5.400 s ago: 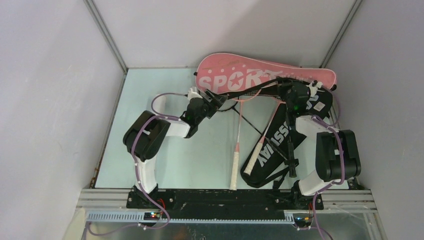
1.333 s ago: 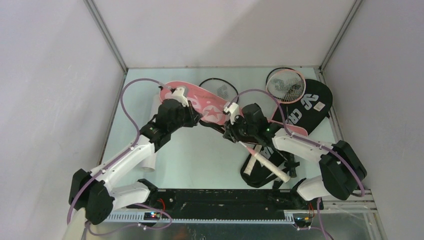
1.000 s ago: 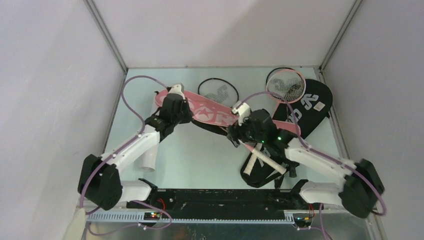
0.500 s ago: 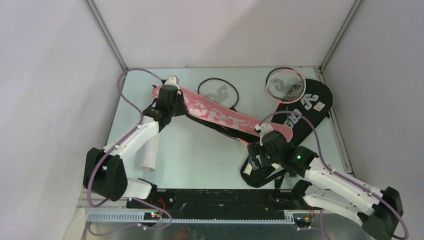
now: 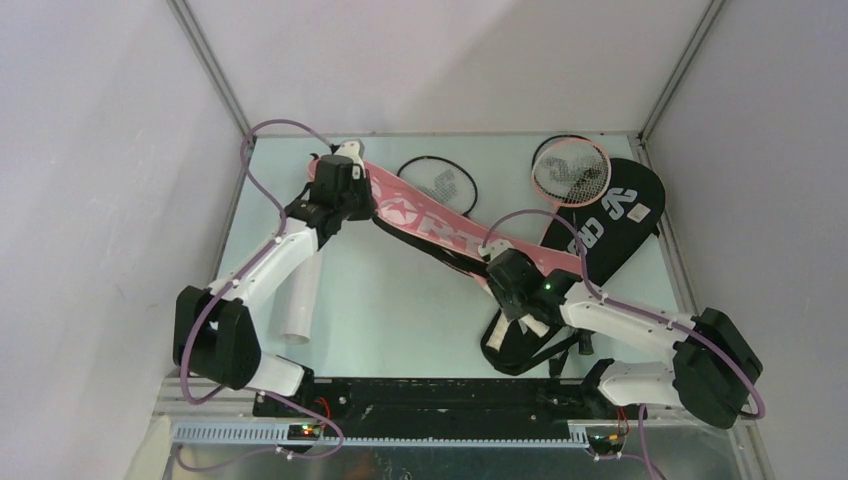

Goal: Pack up the badminton gear
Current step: Place the racket in the racket bag.

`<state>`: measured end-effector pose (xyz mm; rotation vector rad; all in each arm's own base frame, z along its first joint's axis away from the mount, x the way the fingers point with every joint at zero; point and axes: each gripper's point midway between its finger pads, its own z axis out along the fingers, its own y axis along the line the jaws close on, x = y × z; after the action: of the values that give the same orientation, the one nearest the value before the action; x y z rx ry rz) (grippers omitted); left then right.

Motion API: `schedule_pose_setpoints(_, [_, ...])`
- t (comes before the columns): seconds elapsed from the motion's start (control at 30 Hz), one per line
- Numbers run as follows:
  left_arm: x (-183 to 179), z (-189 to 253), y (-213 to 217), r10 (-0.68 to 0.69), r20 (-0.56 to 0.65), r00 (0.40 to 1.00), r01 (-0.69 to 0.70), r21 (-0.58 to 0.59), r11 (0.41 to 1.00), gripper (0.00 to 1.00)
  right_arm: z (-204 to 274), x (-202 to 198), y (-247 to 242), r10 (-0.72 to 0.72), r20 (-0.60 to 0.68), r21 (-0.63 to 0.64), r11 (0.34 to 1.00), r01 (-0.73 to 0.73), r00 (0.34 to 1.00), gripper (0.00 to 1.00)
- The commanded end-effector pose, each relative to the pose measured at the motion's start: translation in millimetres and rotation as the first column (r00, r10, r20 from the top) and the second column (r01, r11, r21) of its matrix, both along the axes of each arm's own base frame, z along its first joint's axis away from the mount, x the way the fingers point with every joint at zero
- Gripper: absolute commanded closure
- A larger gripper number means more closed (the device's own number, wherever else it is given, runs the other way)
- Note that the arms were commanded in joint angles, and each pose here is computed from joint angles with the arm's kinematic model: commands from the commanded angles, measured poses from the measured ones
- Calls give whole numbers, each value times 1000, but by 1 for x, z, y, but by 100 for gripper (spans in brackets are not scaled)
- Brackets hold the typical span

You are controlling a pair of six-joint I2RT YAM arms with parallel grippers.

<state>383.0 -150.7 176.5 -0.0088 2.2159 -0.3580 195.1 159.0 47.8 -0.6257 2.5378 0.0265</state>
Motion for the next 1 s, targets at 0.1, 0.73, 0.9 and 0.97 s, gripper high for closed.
schedule_pose_setpoints(0.1, [6,27,-23,-165,61,984,167,-29,986,100,35,49,51,199,196,63,975,-214,960,57])
schedule_pose_setpoints(0.73, [2,33,-37,-265,61,962,269,-54,962,100,97,105,98,401,570,-180,912,-368,717,100])
schedule_pose_setpoints(0.9, [-1,32,-50,-319,55,946,323,-102,941,100,113,128,120,476,673,-268,871,-413,567,100])
schedule_pose_setpoints(0.97, [-2,32,-53,-334,44,942,337,-112,935,100,120,138,126,460,711,-279,878,-388,531,100])
